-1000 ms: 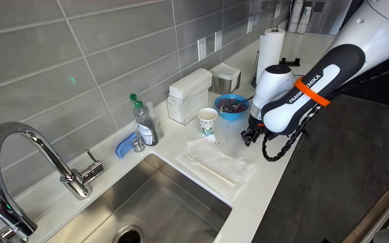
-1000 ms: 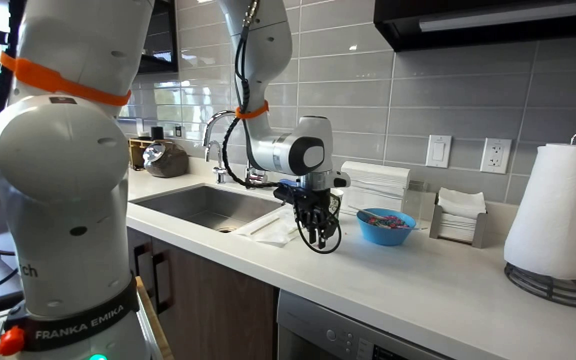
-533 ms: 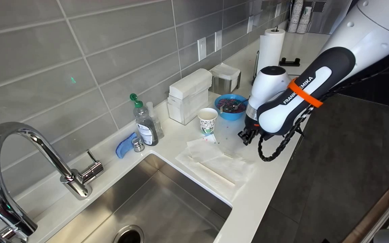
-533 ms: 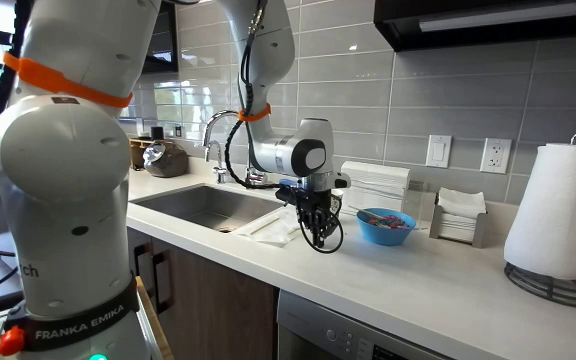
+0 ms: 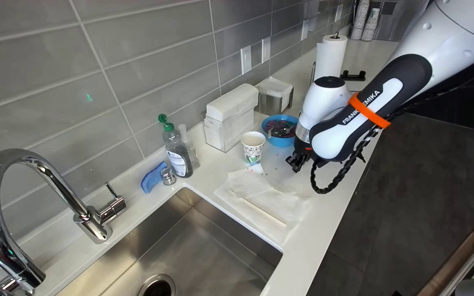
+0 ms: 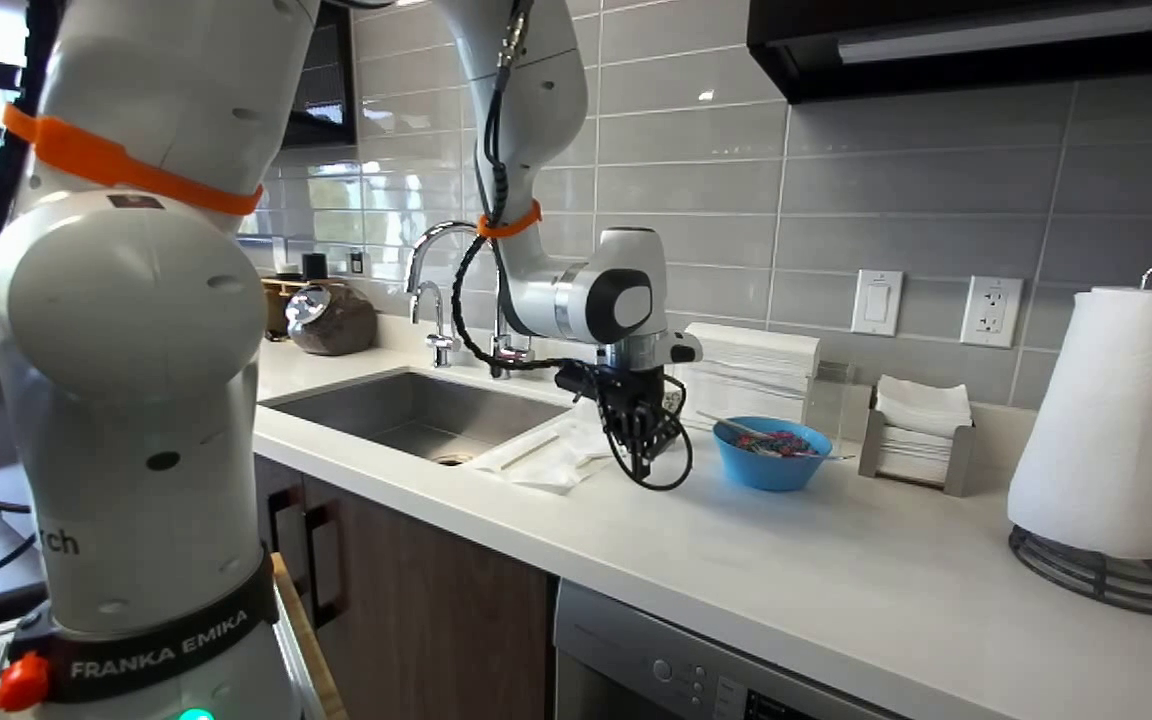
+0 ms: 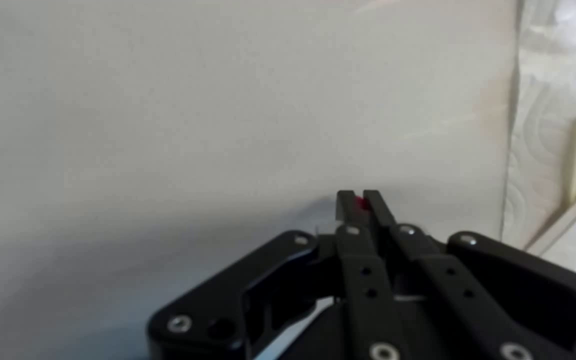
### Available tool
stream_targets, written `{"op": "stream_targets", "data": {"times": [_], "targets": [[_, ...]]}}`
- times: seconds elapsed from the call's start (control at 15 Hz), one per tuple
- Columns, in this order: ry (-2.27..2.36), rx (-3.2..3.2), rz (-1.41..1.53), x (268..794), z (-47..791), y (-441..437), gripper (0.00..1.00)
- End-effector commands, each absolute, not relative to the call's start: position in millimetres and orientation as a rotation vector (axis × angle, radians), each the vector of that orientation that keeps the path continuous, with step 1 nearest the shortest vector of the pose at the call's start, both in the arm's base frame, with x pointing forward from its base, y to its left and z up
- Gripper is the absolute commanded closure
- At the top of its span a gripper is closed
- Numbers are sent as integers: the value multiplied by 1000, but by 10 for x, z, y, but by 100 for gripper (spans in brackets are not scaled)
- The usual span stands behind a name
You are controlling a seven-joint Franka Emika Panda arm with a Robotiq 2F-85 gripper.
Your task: Put the items on the table in the cup
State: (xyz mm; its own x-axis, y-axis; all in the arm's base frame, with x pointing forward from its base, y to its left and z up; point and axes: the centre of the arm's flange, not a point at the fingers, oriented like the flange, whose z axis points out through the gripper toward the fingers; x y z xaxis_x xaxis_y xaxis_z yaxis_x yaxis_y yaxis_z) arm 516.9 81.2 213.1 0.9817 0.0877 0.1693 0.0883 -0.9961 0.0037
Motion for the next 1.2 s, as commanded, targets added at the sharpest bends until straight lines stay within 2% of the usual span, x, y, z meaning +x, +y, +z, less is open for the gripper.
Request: {"op": "stream_targets", "data": {"times": [0.0, 0.6, 1.13], "targets": [[-214, -3114, -396, 5375, 2503, 983, 98], [-274, -3044, -693, 5751, 3235, 1114, 98], [-396, -2913, -872, 5872, 3223, 1333, 98]]}}
